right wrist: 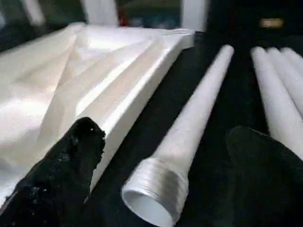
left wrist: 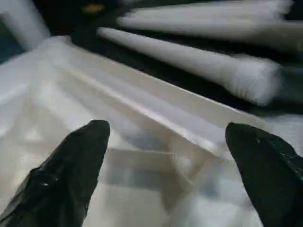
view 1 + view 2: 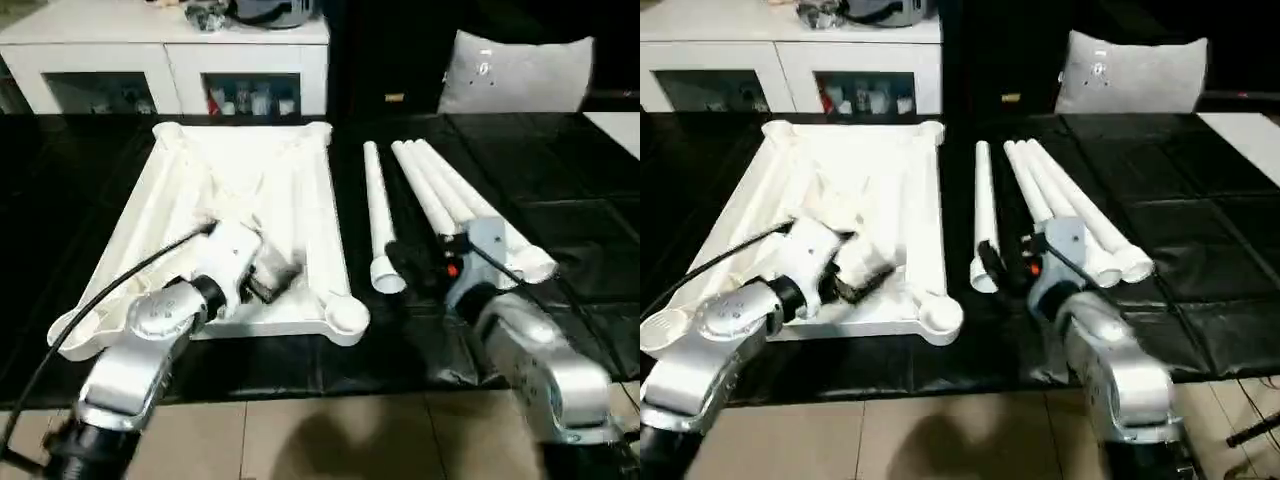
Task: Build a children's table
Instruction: Move to table
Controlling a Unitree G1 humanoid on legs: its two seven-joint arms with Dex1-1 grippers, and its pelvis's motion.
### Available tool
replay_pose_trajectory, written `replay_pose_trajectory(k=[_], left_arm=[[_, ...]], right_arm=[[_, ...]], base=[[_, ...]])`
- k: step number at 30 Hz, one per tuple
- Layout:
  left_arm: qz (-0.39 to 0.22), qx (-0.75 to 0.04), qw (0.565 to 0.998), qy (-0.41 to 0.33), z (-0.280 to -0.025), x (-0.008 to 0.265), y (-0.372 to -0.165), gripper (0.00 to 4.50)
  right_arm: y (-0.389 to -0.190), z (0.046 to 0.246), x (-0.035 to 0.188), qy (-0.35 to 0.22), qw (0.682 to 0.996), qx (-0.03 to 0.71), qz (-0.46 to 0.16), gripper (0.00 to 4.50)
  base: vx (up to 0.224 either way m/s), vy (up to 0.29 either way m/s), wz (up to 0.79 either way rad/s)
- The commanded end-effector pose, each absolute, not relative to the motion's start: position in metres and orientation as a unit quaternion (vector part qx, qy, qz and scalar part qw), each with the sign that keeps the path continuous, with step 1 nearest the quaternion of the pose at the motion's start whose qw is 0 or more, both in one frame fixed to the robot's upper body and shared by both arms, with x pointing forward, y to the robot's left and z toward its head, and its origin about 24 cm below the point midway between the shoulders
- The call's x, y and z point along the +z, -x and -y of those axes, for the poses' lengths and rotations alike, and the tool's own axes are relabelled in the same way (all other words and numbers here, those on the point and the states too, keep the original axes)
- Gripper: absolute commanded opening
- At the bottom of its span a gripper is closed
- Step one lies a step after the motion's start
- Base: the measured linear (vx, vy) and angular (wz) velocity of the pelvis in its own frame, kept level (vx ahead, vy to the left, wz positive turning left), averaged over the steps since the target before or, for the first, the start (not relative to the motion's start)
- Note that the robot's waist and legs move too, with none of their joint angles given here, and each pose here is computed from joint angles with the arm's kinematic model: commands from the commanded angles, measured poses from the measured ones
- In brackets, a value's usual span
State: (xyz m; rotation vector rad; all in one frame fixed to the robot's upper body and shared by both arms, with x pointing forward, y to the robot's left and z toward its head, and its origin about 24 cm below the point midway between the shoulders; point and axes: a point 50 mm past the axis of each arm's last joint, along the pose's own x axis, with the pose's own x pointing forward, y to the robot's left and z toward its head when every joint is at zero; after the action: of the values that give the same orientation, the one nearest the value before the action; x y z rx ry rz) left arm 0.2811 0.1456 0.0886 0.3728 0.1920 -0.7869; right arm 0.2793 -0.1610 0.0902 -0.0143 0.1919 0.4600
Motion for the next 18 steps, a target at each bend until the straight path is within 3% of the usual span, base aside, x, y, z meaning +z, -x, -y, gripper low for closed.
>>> replay_pose_trajectory(k=[1,9,11,17,18], left_arm=[[-0.097,-0.427,0.877,-0.197,-0.140,0.089,-0.281,4.42],[-0.111,-0.482,0.844,-0.208,-0.136,0.089,-0.279,4.42],[-0.140,-0.533,0.805,-0.222,-0.133,0.084,-0.274,4.42],[-0.171,-0.562,0.777,-0.227,-0.134,0.081,-0.274,4.42],[-0.171,-0.562,0.777,-0.227,-0.134,0.081,-0.274,4.25]], right_arm=[[-0.278,0.162,0.098,0.001,0.959,0.273,-0.072,4.50],[-0.271,0.171,0.101,0.029,0.952,0.297,-0.071,4.50],[-0.267,0.180,0.098,0.085,0.945,0.302,-0.095,4.50],[-0.258,0.187,0.100,0.080,0.922,0.360,-0.121,4.50],[-0.258,0.187,0.100,0.080,0.922,0.360,-0.121,4.50]], base=[[0.000,0.000,0.00],[0.000,0.000,0.00],[0.000,0.000,0.00],[0.000,0.000,0.00],[0.000,0.000,0.00]])
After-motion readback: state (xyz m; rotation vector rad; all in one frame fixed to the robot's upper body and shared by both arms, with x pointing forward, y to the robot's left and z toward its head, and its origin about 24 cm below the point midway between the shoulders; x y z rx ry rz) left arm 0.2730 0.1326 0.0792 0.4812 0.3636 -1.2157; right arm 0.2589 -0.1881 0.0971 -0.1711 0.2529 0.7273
